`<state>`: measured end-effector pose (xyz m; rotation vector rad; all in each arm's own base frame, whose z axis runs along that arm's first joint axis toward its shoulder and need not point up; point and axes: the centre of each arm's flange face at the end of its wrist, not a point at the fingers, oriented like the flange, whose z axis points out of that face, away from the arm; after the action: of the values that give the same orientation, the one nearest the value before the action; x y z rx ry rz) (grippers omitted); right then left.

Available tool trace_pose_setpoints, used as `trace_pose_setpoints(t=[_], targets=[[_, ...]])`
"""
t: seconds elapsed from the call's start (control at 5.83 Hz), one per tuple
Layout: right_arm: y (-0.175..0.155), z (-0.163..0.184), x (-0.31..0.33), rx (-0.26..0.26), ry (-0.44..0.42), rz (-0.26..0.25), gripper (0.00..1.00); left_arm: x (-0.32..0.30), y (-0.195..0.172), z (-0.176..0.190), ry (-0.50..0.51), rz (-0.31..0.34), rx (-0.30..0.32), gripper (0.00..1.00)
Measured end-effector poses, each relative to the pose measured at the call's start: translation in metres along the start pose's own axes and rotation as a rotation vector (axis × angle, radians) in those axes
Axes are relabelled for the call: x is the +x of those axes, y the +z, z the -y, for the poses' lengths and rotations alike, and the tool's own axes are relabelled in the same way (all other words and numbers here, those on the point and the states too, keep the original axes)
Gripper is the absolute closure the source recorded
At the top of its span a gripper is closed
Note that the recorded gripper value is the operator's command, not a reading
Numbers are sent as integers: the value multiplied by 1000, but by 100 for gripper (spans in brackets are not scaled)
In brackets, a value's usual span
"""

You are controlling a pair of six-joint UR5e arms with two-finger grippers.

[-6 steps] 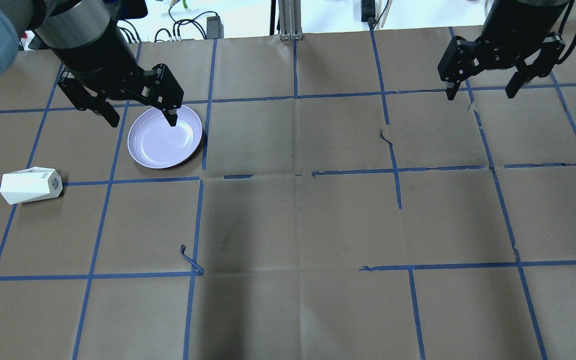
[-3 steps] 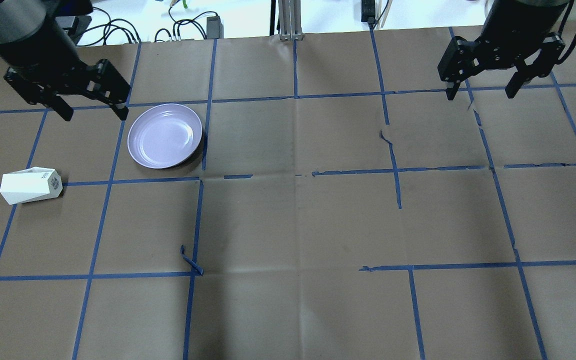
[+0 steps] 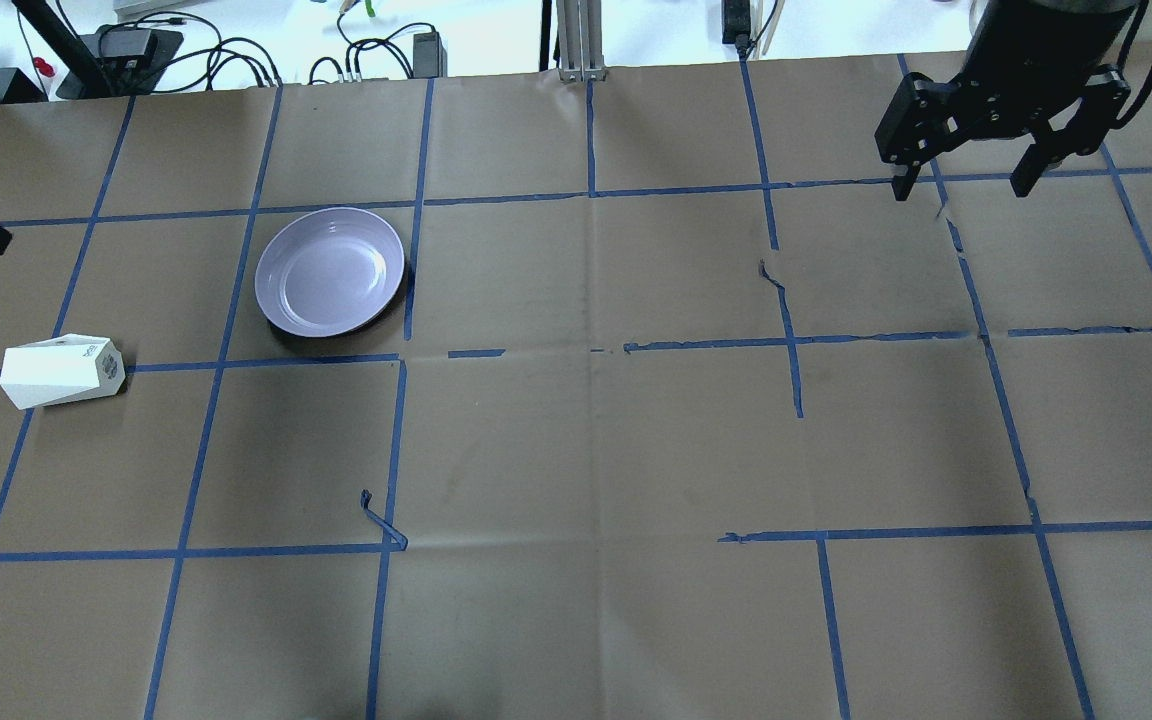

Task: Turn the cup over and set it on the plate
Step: 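Lower the left gripper onto the white faceted mug lying on its side, then close the left gripper on the mug body and grip it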

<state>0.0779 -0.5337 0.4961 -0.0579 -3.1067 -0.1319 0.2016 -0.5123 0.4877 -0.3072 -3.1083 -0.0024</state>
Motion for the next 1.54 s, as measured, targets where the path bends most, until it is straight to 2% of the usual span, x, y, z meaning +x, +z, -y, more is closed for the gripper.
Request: trace_pose_setpoints(t=[0.34,0.51,0.86,1.03,1.2,1.54], targets=[[0,0,0,0,0,0,0,-149,55,-36,107,21,24,1],[0,0,0,0,0,0,0,-204,77,-48,139,18,34,1],[0,0,0,0,0,0,0,-247,103,-49,148,-35,70,1],[0,0,0,0,0,0,0,-246,114,-48,133,-107,95,1],[0,0,0,0,0,0,0,-247,132,-50,103,-211,132,1],[0,0,0,0,0,0,0,-275,197,-72,-22,-452,230,2]])
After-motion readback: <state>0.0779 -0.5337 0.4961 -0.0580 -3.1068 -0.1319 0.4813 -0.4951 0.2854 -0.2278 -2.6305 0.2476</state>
